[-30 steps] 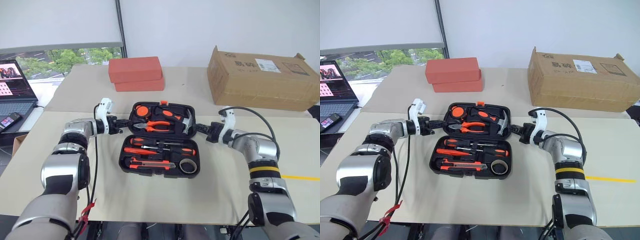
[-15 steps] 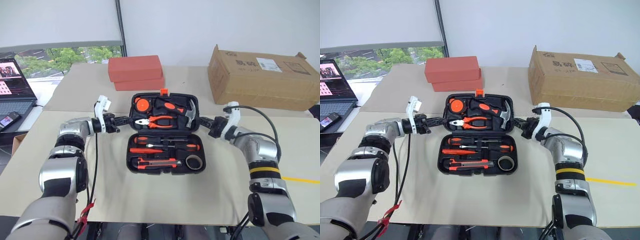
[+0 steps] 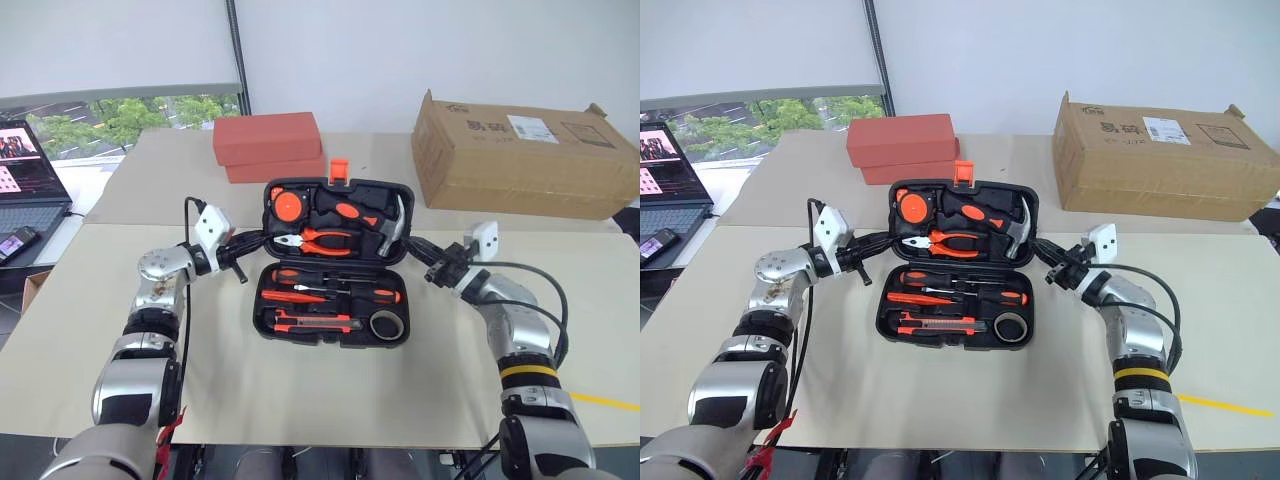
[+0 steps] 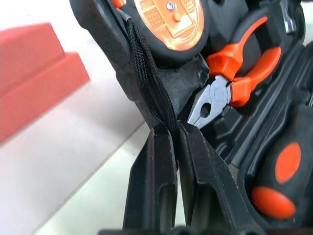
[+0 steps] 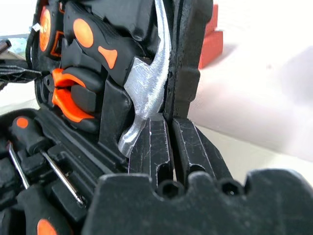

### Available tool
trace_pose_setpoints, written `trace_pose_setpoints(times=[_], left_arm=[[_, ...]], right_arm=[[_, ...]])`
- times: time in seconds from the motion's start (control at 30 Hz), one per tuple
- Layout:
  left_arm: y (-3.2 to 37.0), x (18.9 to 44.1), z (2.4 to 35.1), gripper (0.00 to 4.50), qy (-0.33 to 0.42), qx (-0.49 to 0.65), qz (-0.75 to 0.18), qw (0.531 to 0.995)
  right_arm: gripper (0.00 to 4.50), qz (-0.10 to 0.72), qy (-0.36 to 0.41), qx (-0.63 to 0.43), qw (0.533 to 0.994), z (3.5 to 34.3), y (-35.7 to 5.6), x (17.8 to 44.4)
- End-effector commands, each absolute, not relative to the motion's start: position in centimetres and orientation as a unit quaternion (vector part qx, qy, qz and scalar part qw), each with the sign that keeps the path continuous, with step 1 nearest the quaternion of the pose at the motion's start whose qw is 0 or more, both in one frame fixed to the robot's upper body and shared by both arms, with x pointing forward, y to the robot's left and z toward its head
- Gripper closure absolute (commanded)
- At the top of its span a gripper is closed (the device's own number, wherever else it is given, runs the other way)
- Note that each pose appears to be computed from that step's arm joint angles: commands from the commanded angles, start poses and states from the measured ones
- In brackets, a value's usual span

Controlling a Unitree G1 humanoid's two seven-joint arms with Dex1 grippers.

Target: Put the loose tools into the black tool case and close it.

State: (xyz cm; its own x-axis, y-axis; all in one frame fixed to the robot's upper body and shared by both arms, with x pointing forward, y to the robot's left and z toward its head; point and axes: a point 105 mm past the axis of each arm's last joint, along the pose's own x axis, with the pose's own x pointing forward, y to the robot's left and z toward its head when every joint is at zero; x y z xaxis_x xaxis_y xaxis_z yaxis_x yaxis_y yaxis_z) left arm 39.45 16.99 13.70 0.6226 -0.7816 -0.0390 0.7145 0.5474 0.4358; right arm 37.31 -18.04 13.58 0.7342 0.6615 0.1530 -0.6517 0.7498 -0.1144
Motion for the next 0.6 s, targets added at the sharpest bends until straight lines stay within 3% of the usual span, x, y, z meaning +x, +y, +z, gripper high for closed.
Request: trace_pose_setpoints(times=[0.03,0.3,0.4,0.47,0.57,0.6], left_arm=[[16.5,38.4,14.6,4.48,-0.135,0.295,-0.435,0.84],[18.4,36.9,14.2,4.48,-0.171,0.385,-0.403,0.813],[18.5,35.7,13.2,4.48,-0.172,0.417,-0.425,0.785],[18.7,34.8,12.4,3.74,-0.166,0.44,-0.446,0.762],[19.0,32.1,10.7,2.81,-0.178,0.507,-0.49,0.686],[19.5,31.4,10.1,2.24,-0.173,0.52,-0.498,0.672]], right_arm=[[4.5,0.385,-0.162,-0.11,0.902,15.4,-17.2,36.0],[4.5,0.357,-0.213,-0.226,0.881,14.8,-18.4,34.7],[4.5,0.394,-0.18,-0.252,0.865,13.3,-18.4,33.8],[4.5,0.41,-0.161,-0.264,0.858,12.5,-18.6,33.1],[4.5,0.417,-0.121,-0.274,0.858,11.1,-19.6,32.1],[4.5,0.431,-0.1,-0.288,0.849,10.3,-20.1,31.3]])
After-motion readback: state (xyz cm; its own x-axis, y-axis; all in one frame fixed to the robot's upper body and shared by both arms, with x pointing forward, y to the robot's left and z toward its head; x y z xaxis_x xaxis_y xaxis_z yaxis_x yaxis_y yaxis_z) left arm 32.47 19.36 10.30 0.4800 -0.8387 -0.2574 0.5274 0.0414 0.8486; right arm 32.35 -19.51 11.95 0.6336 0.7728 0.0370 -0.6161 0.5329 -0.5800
